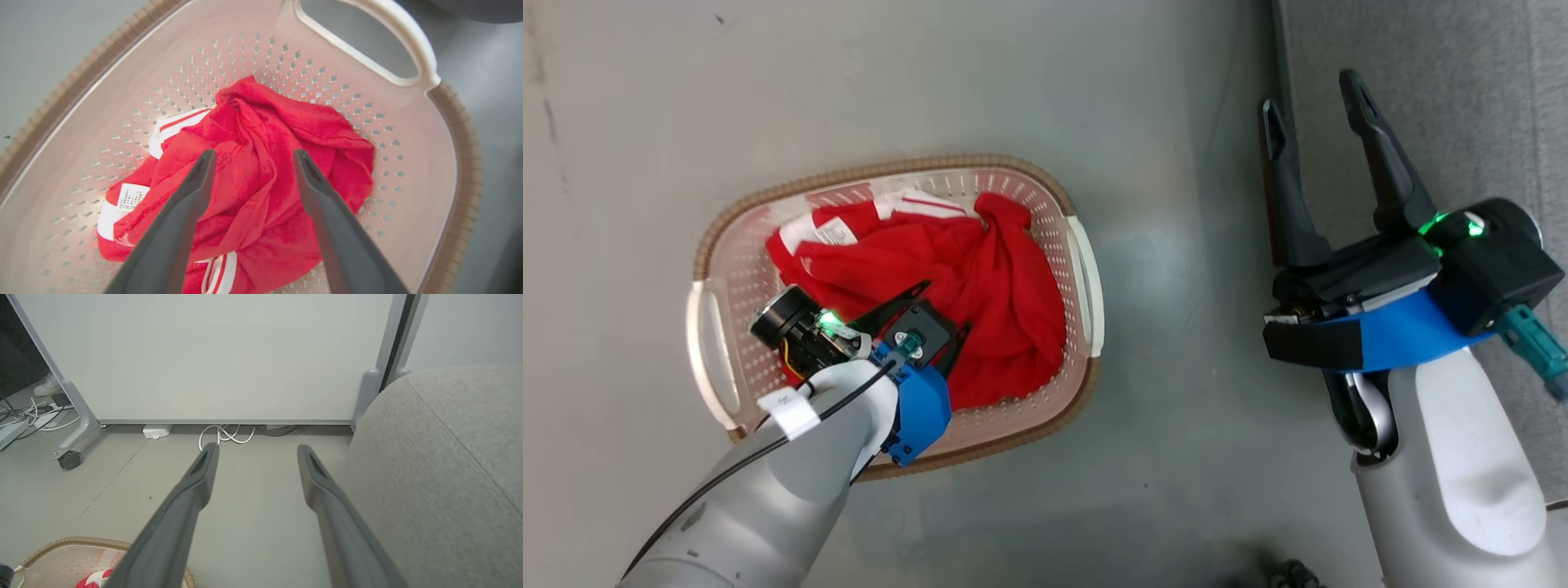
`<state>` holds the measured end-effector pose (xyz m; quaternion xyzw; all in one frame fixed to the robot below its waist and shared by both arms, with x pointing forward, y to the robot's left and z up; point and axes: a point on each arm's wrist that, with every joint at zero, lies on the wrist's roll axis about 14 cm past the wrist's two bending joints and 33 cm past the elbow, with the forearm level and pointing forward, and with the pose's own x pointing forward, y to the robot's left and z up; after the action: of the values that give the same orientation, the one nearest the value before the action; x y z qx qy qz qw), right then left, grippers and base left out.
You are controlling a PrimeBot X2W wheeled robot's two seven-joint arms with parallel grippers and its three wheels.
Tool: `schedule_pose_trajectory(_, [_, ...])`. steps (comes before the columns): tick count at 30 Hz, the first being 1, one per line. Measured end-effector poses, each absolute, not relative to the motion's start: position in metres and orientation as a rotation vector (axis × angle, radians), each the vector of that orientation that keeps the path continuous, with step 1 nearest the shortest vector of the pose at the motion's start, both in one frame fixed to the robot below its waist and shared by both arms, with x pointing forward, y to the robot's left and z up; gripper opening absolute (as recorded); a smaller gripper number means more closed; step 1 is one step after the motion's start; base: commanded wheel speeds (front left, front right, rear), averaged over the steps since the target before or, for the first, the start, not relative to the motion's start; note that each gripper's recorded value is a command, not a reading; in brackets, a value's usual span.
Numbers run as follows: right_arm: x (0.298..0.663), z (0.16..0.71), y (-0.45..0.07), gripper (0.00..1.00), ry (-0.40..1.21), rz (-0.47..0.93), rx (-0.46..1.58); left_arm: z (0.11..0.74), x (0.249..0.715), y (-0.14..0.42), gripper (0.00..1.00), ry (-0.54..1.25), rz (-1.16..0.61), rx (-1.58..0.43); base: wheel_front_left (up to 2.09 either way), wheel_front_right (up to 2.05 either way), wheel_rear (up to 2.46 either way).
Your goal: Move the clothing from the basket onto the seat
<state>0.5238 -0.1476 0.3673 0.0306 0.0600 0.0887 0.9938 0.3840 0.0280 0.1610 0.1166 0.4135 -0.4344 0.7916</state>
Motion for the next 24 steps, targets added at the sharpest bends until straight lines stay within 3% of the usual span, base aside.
schedule_pose_trajectory(12, [0.536,0.319,-0.151,1.00,0.177,0.179,0.052,0.088,0.346,0.056,1.00,1.198,-1.004,0.353,0.00,0.00,0.00])
schedule_pose_trajectory(24, [0.534,0.292,-0.153,1.00,0.214,0.177,0.053,0.056,0.347,0.054,1.00,1.269,-1.018,0.371,0.00,0.00,0.00])
